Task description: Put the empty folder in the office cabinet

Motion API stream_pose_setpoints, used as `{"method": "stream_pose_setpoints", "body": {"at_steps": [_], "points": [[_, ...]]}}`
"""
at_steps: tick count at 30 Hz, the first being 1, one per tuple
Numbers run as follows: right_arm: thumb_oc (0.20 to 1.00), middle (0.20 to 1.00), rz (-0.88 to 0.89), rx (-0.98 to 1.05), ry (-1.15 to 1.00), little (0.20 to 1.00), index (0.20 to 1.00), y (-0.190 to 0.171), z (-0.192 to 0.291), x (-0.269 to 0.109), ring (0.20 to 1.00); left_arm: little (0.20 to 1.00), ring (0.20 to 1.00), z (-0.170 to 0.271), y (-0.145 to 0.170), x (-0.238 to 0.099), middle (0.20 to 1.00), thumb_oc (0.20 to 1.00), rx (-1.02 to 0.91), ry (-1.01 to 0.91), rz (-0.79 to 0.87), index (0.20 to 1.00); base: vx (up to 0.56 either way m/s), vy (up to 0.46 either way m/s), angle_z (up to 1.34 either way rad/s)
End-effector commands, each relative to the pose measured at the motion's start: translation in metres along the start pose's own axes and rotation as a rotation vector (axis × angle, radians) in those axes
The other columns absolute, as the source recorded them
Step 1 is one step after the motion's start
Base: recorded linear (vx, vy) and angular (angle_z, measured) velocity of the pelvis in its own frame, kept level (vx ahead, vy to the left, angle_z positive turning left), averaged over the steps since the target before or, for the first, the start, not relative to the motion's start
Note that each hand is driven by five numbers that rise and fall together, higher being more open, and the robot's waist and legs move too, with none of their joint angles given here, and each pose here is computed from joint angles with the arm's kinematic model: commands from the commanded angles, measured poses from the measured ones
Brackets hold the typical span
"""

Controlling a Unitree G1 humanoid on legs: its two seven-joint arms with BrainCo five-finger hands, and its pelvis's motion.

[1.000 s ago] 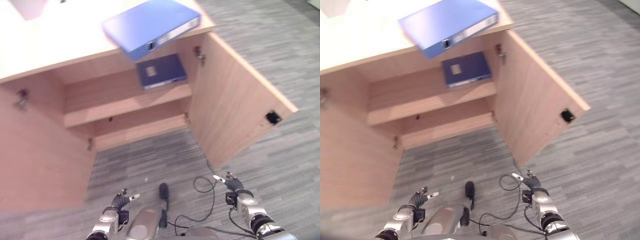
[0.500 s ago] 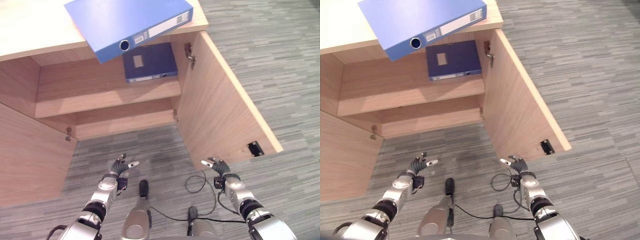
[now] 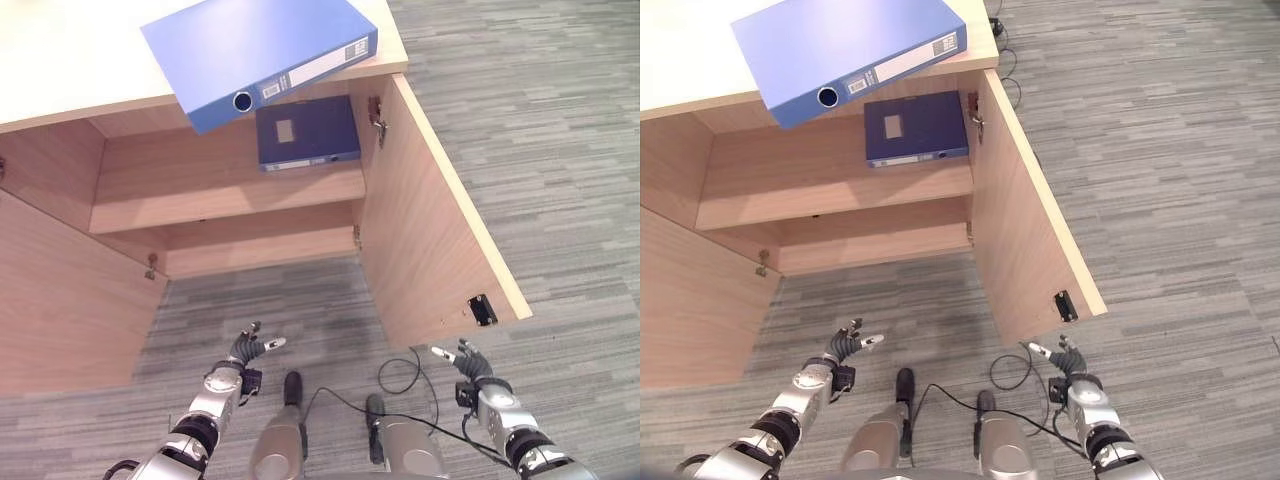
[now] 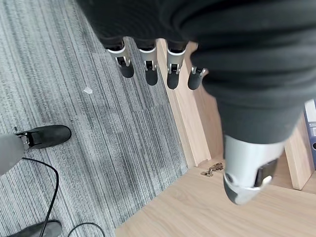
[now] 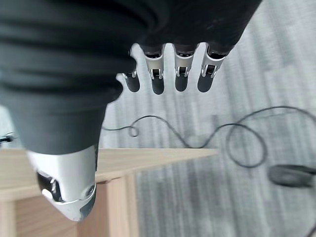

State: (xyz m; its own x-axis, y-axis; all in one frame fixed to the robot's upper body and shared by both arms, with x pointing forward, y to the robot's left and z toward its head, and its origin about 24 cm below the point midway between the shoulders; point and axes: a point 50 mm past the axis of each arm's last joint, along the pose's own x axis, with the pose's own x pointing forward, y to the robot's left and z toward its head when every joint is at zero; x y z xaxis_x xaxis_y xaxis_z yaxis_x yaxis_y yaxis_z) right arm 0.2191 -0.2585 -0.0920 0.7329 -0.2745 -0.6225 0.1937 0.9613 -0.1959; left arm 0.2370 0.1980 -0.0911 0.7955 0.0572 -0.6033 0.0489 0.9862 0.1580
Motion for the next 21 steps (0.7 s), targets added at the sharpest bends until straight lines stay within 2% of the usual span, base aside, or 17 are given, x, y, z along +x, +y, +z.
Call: {"method": "stream_pose_setpoints", "body": {"at_steps": [1, 21], "points": [[1.0, 1.0, 0.008, 0.024, -0.036, 1.0, 1.0, -0.001, 0.005, 0.0, 1.0, 1.0, 1.0, 0.018, 0.001, 0.006, 1.0, 1.0, 0.016, -0.065, 0.008, 1.0, 0.07, -0.062, 0.03], [1.0, 1.0, -0.02, 0.023, -0.003, 1.0, 1.0, -0.016, -0.014, -0.009, 1.0, 1.0, 1.0, 0.0, -0.009, -0.001, 1.0, 1.0, -0.037, -0.03, -0.016, 1.0, 0.03, -0.071, 0.21]]}}
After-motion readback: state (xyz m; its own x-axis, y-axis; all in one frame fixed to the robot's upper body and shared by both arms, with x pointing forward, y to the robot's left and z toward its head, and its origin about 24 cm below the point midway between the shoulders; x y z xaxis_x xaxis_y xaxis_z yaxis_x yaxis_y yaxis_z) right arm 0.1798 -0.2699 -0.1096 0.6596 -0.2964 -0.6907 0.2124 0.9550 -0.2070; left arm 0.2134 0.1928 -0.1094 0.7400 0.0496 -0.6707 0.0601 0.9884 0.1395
